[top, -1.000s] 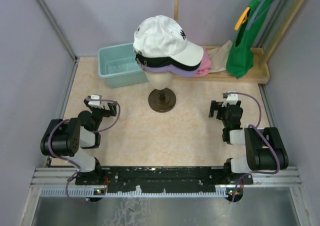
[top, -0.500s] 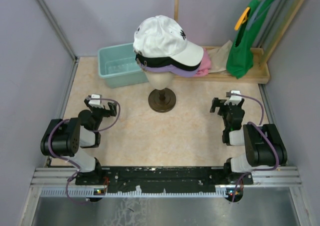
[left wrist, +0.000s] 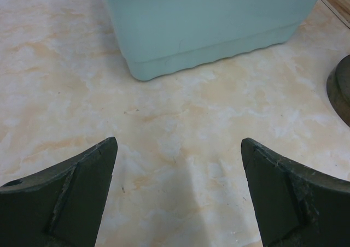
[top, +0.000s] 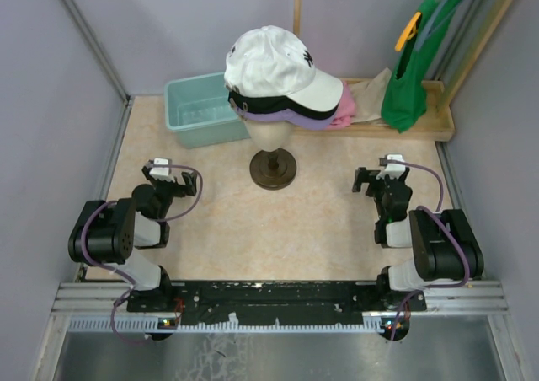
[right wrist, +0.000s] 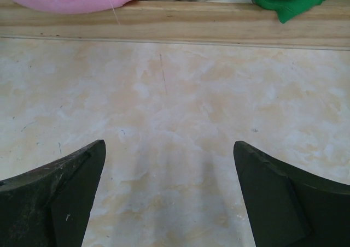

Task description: Stack the hats

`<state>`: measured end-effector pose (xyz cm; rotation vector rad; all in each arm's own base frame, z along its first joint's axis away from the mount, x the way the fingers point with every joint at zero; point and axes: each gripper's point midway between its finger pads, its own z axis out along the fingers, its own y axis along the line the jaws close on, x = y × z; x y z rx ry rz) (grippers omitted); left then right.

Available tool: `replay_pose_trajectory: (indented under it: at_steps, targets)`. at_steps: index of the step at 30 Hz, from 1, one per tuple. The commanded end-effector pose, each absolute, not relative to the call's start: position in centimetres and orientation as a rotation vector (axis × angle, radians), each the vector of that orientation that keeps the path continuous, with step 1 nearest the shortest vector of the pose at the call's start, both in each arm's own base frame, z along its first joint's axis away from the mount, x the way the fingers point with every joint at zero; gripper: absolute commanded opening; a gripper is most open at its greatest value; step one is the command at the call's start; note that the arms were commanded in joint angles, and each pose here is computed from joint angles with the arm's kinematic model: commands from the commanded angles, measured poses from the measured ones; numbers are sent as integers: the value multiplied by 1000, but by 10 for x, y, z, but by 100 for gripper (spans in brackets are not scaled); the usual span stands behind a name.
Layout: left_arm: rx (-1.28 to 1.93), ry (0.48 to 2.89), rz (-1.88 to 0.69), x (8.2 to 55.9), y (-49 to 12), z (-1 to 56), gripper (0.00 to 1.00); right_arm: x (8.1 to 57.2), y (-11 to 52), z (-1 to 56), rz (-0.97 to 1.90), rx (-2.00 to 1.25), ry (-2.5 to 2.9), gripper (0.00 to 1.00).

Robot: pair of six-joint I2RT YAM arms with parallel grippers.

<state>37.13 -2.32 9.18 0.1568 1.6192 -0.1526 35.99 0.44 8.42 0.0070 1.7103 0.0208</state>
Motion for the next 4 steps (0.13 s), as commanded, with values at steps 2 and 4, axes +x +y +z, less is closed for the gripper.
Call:
replay_pose_trajectory:
  at_steps: [2,4]
  targets:
    - [172,1604,-154,375,-24,96,99,368,3,105,6,-6,1632,99]
    - [174,1604,-155,375,-25,96,99,367,2,106,7,0,1624,99]
